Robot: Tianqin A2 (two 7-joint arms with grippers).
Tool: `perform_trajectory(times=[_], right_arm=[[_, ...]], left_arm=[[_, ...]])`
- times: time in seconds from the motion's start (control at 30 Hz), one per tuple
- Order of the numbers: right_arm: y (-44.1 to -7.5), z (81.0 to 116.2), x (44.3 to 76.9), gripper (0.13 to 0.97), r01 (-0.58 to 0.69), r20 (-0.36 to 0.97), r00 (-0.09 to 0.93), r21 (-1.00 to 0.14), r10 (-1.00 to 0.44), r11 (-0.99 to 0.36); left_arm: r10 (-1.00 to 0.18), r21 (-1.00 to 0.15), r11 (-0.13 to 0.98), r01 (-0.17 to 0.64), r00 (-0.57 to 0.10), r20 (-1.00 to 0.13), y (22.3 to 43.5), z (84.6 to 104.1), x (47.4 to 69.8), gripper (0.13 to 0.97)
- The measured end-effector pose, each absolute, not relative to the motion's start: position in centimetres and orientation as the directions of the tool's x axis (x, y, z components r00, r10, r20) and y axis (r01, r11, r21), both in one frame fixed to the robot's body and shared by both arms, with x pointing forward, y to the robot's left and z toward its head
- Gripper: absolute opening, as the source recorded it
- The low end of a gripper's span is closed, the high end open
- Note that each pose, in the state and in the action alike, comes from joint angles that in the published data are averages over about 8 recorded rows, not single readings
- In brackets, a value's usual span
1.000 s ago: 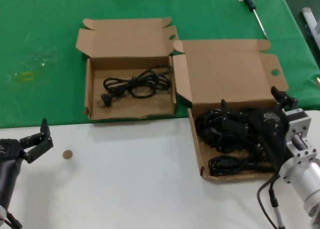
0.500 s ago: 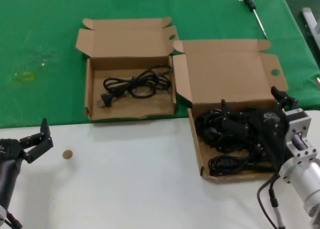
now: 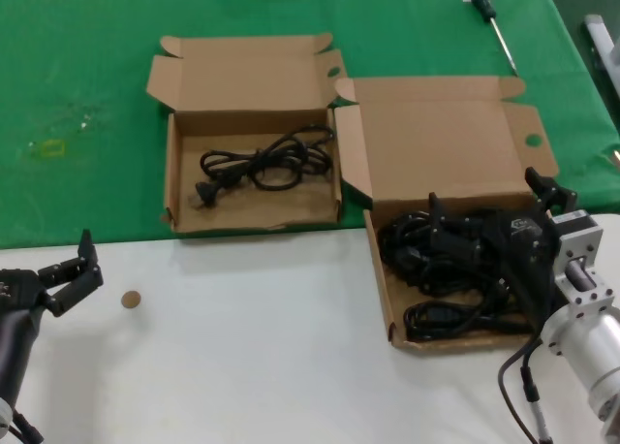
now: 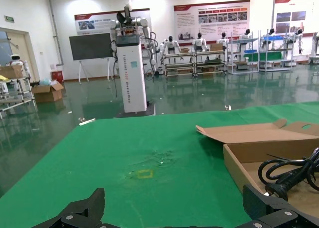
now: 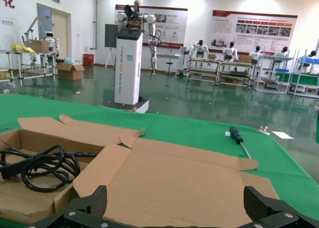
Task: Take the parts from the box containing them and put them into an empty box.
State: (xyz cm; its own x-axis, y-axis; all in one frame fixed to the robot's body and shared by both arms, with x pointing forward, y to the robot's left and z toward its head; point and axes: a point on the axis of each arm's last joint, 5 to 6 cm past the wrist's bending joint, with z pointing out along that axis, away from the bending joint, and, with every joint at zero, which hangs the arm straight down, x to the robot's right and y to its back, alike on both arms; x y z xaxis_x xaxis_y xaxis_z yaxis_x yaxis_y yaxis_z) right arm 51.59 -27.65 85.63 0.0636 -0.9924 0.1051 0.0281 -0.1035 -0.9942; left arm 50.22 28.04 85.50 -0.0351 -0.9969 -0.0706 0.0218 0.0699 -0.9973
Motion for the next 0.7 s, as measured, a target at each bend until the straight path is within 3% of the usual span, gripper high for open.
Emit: perform_trajectory(times=[0.7], right_arm=[[-27.65, 85.63, 51.59, 0.966, 0.028, 0.105, 0.064, -0.994, -0.992, -0.103]], left_arm=[[-0.997, -0.997, 0.070, 0.022, -0.035, -0.071, 28.04, 85.50, 50.22, 0.966]])
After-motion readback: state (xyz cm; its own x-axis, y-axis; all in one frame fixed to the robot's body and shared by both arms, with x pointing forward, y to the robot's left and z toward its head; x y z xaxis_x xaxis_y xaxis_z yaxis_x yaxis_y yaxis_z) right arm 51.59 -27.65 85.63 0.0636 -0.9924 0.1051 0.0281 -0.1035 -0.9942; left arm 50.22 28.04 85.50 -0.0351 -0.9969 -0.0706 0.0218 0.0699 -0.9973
